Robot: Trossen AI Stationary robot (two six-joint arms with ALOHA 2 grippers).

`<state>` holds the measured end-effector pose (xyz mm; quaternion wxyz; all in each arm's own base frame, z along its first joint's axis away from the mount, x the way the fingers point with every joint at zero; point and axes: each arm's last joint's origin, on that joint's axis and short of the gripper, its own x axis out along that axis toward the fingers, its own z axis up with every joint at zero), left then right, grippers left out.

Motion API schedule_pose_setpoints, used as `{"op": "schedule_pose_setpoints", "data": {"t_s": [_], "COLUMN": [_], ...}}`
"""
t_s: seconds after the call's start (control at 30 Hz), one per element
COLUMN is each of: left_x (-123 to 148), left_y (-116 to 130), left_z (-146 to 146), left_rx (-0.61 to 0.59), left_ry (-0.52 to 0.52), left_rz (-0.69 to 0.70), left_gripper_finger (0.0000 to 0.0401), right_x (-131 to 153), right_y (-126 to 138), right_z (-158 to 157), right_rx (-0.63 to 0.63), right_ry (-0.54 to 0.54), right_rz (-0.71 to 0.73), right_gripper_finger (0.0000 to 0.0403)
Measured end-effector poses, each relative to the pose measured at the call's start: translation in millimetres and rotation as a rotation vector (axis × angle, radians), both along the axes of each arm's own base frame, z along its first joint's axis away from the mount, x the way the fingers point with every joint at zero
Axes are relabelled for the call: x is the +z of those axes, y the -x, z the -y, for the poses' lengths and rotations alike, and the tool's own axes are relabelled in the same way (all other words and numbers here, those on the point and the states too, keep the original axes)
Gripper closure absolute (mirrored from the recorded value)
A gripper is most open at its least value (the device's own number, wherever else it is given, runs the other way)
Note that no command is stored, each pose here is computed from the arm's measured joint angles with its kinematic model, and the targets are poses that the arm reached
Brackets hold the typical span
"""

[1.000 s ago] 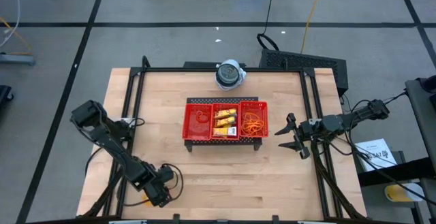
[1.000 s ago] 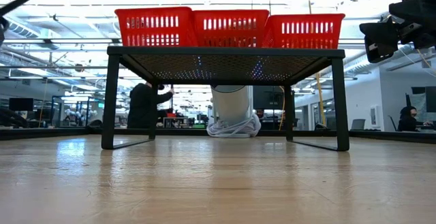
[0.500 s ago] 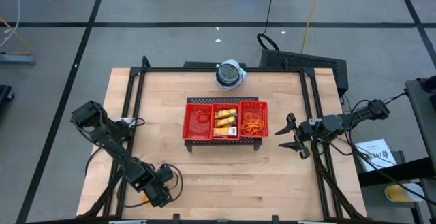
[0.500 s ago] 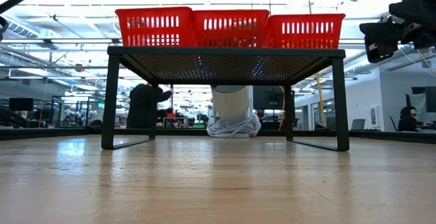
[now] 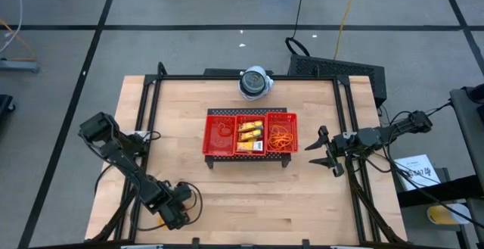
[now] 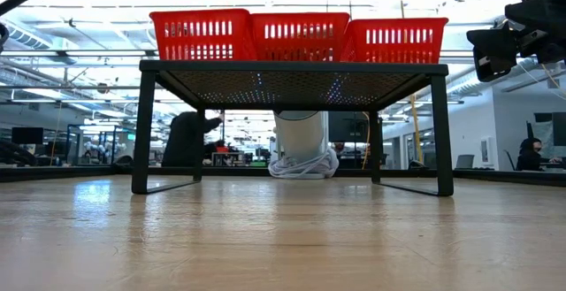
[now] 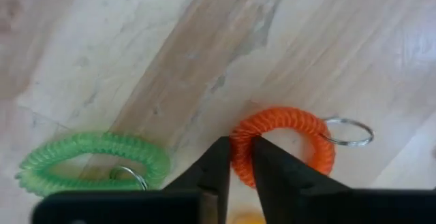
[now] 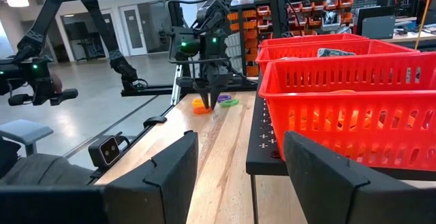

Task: Pick & Place Office Desk Supplies
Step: Put the orange spring keychain into the left red bin

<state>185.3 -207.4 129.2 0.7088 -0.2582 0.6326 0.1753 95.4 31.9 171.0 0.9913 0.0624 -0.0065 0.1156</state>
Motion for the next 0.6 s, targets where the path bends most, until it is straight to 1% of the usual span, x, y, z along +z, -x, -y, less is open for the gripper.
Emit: {"op": "schedule_pose_setpoints", "data": {"t_s": [0.17, 0.23, 0.33, 0.4, 0.5, 0.6], "left_x": [-0.2, -0.2, -0.5, 1.3, 4.3, 8.0], "left_y": [-6.1, -10.0, -17.9, -24.6, -37.0, -50.5], "left_z": [-5.5, -8.6, -13.8, -15.3, -17.1, -19.3], "left_rx": [0.019, 0.029, 0.032, 0.004, -0.048, -0.112], "left_ry": [-0.121, -0.175, -0.264, -0.294, -0.302, -0.293], "left_rz": [0.133, 0.195, 0.301, 0.364, 0.435, 0.499], "left_gripper_finger": [0.0379, 0.0385, 0.0383, 0.0378, 0.0375, 0.0382], "right_x": [0.0, 0.0, -0.1, -0.1, -0.1, 0.0], "right_y": [0.0, 0.0, 0.0, 0.0, 0.0, 0.0], "right_z": [0.0, 0.0, 0.0, 0.0, 0.0, 0.0], "right_rx": [-0.001, 0.000, 0.000, 0.000, 0.000, 0.000], "right_ry": [0.000, 0.000, 0.000, 0.000, 0.000, 0.000], "right_rz": [0.000, 0.000, -0.001, -0.001, -0.001, 0.000], "right_gripper_finger": [0.0197, 0.0197, 0.0197, 0.0197, 0.0197, 0.0197]}}
